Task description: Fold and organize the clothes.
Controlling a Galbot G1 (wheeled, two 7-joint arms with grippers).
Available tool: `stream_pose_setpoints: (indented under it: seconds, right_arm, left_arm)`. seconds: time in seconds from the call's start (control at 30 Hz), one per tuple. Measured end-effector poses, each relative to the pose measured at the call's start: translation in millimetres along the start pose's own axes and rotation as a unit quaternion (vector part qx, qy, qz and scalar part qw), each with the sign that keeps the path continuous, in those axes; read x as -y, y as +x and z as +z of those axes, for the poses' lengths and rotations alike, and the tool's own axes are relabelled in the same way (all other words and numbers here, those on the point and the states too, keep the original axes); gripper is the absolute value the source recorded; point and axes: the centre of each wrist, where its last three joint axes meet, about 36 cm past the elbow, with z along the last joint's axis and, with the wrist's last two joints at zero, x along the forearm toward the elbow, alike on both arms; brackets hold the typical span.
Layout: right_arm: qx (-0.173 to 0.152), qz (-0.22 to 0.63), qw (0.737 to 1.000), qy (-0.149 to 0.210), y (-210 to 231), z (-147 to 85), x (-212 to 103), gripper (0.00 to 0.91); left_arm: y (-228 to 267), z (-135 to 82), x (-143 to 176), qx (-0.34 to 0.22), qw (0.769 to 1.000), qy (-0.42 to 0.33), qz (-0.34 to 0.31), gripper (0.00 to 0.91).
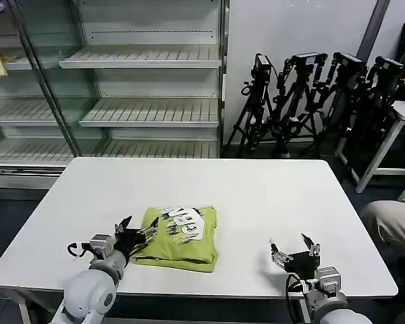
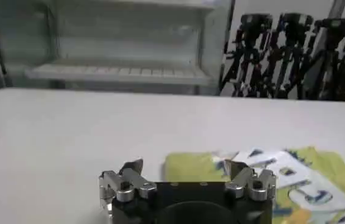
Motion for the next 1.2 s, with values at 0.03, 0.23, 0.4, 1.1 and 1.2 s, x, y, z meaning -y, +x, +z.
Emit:
stream_pose_setpoints:
  seconds: [0.03,0.23,0.4,1.1,1.2]
  right_arm:
    - [0.000,0.001,1.000,0.000,0.2,0.1,0.3,0.907]
    - [0.000,0.003,1.000,0.000,0.8,0.1,1.8,0.907]
    - [-0.001,0.004,1.000,0.000,0.9,0.3,2.2,0.907]
    - [-0.001,0.004,1.000,0.001,1.6,0.7,1.5,0.907]
    - [0.000,0.006,1.000,0.004,2.8,-0.6,3.3,0.907]
  left_arm:
    - [0.6,1.9,-0.2,-0.003,1.000,0.005,0.002,0.907]
    - [1.1,11.3,1.2,-0.019,1.000,0.022,0.009,0.020]
    - [-0.2,17.7,1.6,-0.030,0.999,0.035,0.014,0.020]
    - [-1.0,24.0,-12.2,-0.039,0.999,0.016,0.020,0.000]
    - [-1.5,17.6,-27.1,-0.033,0.999,-0.007,0.004,0.000]
